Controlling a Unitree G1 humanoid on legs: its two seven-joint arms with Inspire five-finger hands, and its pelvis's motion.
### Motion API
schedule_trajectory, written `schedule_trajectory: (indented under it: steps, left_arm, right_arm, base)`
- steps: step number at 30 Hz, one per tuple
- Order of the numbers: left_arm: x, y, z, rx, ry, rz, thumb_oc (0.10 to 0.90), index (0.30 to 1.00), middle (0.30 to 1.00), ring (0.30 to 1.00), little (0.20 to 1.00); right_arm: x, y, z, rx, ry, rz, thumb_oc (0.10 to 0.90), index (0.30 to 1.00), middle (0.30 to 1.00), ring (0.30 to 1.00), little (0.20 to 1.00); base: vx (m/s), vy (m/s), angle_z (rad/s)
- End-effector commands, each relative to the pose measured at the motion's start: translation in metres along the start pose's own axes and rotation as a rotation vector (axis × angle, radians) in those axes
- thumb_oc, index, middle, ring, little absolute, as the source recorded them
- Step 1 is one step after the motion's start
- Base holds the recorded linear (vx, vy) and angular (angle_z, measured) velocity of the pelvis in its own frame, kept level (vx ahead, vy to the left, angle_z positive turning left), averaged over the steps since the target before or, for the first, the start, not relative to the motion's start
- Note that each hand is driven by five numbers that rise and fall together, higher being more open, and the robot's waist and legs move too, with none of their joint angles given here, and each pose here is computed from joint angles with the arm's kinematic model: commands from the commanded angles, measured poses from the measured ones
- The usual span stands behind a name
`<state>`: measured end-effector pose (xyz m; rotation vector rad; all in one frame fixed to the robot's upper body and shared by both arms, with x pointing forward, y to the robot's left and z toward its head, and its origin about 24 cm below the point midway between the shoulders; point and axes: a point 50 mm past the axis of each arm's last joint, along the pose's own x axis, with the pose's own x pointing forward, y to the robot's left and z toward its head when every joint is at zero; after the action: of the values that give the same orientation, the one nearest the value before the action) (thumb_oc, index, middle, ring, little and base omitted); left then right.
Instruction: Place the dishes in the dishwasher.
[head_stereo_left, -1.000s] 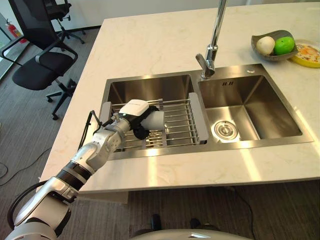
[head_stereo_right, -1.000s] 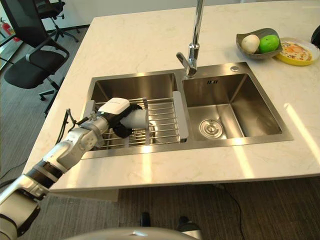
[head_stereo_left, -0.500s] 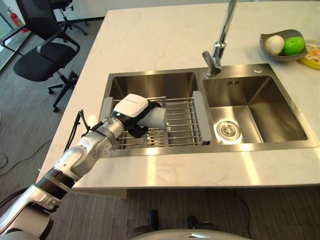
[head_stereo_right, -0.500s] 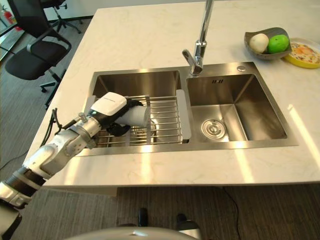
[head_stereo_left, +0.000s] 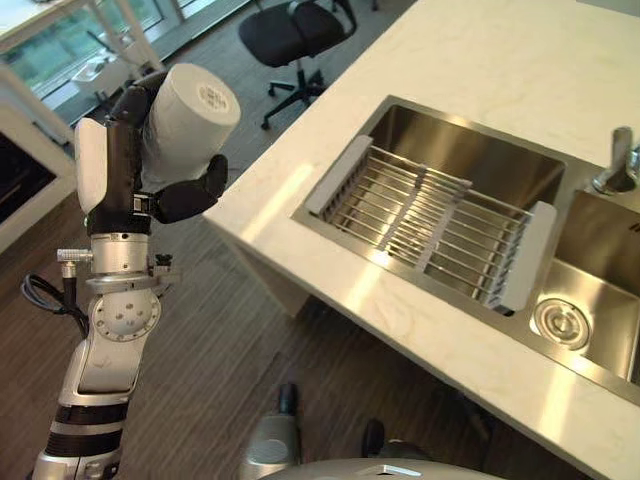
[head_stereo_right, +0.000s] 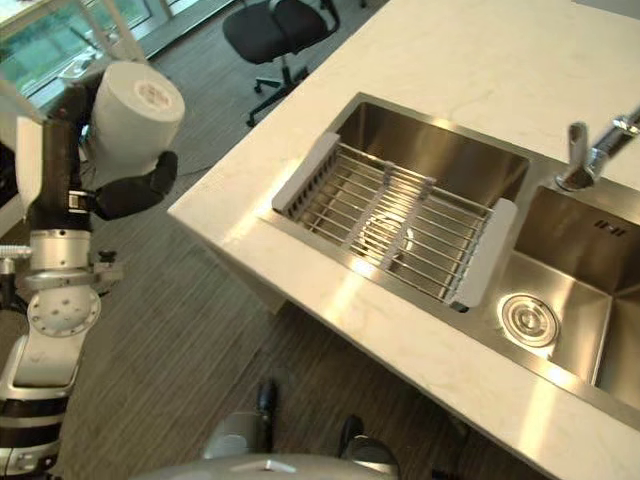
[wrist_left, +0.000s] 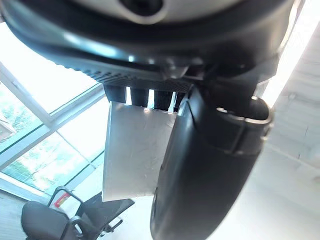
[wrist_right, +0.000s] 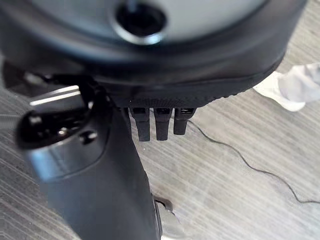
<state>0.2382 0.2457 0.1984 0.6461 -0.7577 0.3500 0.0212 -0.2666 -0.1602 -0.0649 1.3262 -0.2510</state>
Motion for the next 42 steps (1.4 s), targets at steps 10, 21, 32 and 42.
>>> schedule_trajectory:
  steps: [10, 21, 32, 42]
  left_arm:
    - [0.023, 0.022, 0.033, -0.203, -0.204, 0.161, 0.4, 0.3, 0.3, 0.3, 0.3]
    - [0.029, -0.02, 0.036, -0.433, -0.179, 0.018, 0.4, 0.3, 0.3, 0.3, 0.3]
    - [0.017, -0.056, 0.038, -0.569, -0.118, -0.117, 0.4, 0.3, 0.3, 0.3, 0.3]
    - [0.004, -0.057, 0.017, -0.571, 0.029, -0.08, 0.4, 0.3, 0.3, 0.3, 0.3]
  right_arm:
    - [0.001, 0.013, -0.004, 0.047, 0.018, 0.041, 0.8, 0.9, 0.9, 0.9, 0.9]
    - [0.004, 0.037, 0.02, 0.061, -0.06, 0.106, 0.8, 0.9, 0.9, 0.9, 0.9]
    - [0.006, 0.043, 0.044, -0.05, -0.12, 0.108, 0.8, 0.9, 0.9, 0.9, 0.9]
    - [-0.006, 0.071, 0.082, -0.138, -0.316, 0.188, 0.8, 0.9, 0.9, 0.9, 0.9]
  base:
    - [-0.17, 0.397, 0.96]
    - [0.07, 0.356, 1.39]
    - [0.1, -0.053, 1.35]
    - [0.03, -0.087, 0.44]
